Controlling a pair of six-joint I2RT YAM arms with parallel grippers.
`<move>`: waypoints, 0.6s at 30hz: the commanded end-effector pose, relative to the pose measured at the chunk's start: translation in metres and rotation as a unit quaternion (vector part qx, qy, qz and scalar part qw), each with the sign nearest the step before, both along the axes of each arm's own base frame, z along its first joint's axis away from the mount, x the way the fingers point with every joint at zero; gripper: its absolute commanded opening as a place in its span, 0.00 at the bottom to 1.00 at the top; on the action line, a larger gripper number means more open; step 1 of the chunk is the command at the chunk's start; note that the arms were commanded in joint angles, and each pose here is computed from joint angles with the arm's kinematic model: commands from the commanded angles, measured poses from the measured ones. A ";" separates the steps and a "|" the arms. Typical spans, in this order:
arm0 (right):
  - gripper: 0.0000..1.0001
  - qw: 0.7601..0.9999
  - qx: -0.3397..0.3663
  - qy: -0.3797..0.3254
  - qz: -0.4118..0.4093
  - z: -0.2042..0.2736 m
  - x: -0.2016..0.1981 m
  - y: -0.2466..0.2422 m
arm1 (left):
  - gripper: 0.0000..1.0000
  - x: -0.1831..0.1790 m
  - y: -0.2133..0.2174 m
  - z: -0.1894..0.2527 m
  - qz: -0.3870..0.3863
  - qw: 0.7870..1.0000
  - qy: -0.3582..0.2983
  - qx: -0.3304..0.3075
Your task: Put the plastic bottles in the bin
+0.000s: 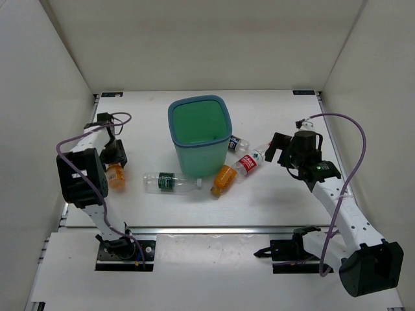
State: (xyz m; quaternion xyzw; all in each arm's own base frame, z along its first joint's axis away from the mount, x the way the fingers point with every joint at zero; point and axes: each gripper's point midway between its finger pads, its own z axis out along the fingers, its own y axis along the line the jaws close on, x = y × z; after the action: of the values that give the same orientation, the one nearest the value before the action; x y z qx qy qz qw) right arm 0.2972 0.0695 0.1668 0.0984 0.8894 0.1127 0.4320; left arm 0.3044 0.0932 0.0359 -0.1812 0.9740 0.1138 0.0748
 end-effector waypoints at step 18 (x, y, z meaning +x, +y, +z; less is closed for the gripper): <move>0.99 0.998 -0.048 0.037 -0.017 -0.020 -0.001 -0.002 | 0.49 0.099 -0.266 0.381 -0.238 0.816 -0.520 -0.081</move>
State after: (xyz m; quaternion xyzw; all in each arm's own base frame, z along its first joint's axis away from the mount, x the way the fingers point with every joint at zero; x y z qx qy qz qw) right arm 0.2887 0.0785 0.1446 0.0825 0.9089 0.0807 0.4007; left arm 0.4113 -0.0856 0.4132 -0.0731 0.8200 -0.0155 0.5675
